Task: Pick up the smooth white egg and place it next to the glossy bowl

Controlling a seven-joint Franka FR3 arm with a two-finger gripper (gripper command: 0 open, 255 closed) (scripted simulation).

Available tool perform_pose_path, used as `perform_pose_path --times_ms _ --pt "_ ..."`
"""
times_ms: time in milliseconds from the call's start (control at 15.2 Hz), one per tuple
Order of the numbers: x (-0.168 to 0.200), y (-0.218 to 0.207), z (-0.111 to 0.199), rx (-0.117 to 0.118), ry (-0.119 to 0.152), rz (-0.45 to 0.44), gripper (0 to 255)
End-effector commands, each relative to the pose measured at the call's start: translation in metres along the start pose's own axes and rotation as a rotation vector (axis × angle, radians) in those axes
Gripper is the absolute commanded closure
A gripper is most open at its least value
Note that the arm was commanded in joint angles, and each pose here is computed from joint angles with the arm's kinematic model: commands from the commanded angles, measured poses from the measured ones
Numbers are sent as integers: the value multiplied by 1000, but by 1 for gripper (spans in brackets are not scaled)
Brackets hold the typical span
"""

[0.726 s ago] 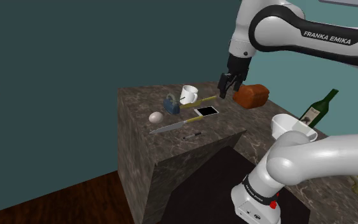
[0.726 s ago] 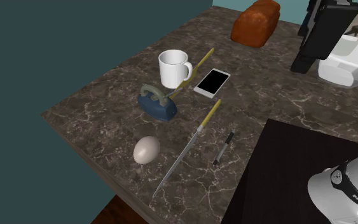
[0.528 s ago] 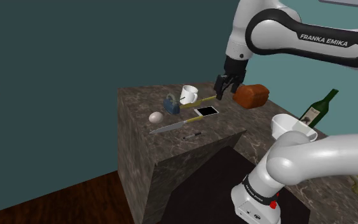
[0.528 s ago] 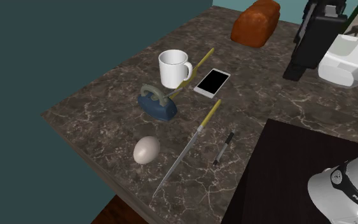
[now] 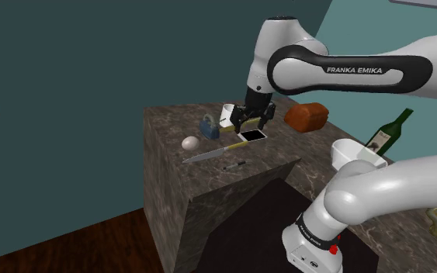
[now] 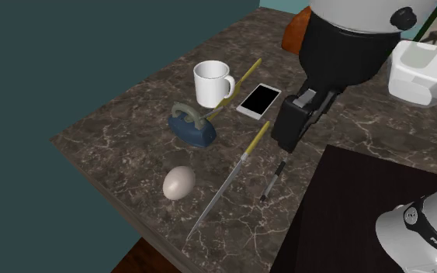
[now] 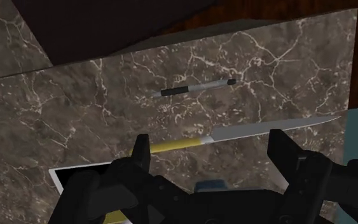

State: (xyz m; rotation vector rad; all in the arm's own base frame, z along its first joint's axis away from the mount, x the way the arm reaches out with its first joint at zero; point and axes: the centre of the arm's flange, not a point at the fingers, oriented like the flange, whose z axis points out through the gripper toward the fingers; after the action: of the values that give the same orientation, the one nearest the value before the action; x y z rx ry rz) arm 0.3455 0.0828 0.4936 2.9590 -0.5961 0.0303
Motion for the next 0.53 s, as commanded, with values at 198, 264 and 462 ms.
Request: perform_pose_path --times_ms 198,264,462 --pt "18 -47 36 32 35 184 0" --pt "23 -56 43 38 42 220 0" --pt "39 -82 62 55 62 328 0"
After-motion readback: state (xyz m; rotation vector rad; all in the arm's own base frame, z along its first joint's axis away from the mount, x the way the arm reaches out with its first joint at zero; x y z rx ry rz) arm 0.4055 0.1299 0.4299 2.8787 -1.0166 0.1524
